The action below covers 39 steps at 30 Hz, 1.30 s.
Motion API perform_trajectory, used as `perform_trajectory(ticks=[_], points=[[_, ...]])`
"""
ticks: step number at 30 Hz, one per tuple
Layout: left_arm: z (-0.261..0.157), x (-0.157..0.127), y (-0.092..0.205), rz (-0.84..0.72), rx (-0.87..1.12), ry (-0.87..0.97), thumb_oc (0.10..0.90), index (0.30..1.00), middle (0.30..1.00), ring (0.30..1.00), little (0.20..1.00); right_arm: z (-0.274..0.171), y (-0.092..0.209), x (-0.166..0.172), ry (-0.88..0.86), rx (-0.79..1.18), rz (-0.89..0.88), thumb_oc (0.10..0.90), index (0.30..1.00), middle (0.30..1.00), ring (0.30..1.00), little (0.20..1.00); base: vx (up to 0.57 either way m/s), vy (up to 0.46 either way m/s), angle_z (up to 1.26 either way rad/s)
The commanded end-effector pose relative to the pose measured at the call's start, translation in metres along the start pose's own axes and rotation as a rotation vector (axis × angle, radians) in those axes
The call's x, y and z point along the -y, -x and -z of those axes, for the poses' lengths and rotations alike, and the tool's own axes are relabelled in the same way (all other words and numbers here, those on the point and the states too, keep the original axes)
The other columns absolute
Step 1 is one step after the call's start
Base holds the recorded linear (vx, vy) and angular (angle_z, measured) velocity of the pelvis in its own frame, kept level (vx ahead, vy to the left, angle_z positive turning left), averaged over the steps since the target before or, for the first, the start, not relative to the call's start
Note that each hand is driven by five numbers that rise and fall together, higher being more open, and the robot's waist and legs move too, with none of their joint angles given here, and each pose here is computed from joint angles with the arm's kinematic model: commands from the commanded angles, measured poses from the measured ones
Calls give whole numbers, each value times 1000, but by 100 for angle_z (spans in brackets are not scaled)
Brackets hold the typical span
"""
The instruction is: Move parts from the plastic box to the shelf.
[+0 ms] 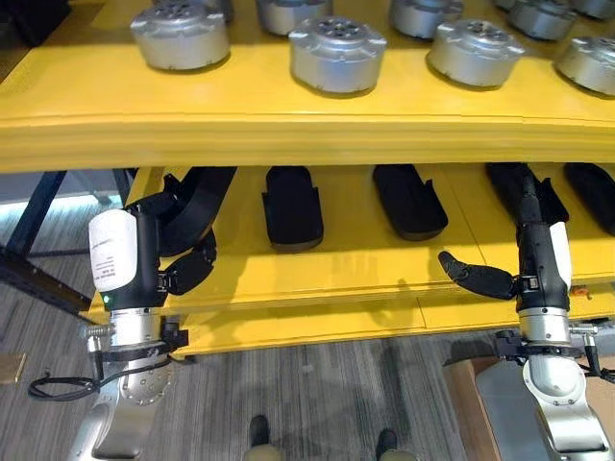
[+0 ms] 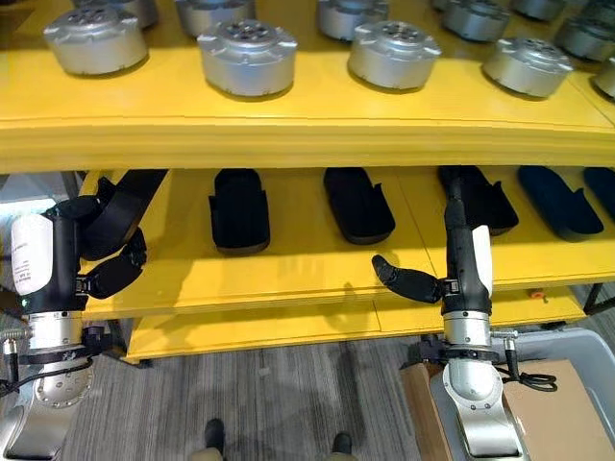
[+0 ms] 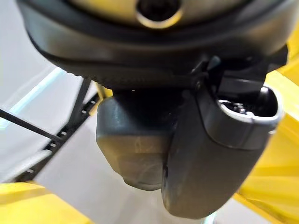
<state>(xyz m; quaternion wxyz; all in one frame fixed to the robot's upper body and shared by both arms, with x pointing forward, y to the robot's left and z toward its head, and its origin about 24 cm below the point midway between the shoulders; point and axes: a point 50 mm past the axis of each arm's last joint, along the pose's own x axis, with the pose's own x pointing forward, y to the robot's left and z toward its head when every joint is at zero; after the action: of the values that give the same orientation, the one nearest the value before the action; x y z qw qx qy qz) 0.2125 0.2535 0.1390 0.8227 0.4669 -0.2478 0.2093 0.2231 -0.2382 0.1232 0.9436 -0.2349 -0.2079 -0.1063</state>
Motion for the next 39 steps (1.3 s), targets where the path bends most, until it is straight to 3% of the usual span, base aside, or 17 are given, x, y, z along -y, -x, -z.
perform_trajectory(ticks=[1, 12, 25, 39], points=[[-29, -45, -37, -279, 243, -44, 400, 300, 300, 300, 300, -45, -20, 10, -51, 274, 68, 900, 1000, 1000, 1000, 1000, 45, 294, 15], [-31, -37, -40, -254, 238, -22, 400, 300, 300, 300, 300, -48, -24, -3, -53, 300, 17, 900, 1000, 1000, 1000, 1000, 46, 228, -13], [-36, -23, -29, -168, 211, 99, 400, 300, 300, 300, 300, -44, -11, 12, -18, 266, 7, 900, 1000, 1000, 1000, 1000, 53, -180, 8], [-47, -25, -33, -205, 259, 118, 400, 300, 300, 300, 300, -49, -13, 16, -41, 308, 51, 900, 1000, 1000, 1000, 1000, -9, -7, 14]])
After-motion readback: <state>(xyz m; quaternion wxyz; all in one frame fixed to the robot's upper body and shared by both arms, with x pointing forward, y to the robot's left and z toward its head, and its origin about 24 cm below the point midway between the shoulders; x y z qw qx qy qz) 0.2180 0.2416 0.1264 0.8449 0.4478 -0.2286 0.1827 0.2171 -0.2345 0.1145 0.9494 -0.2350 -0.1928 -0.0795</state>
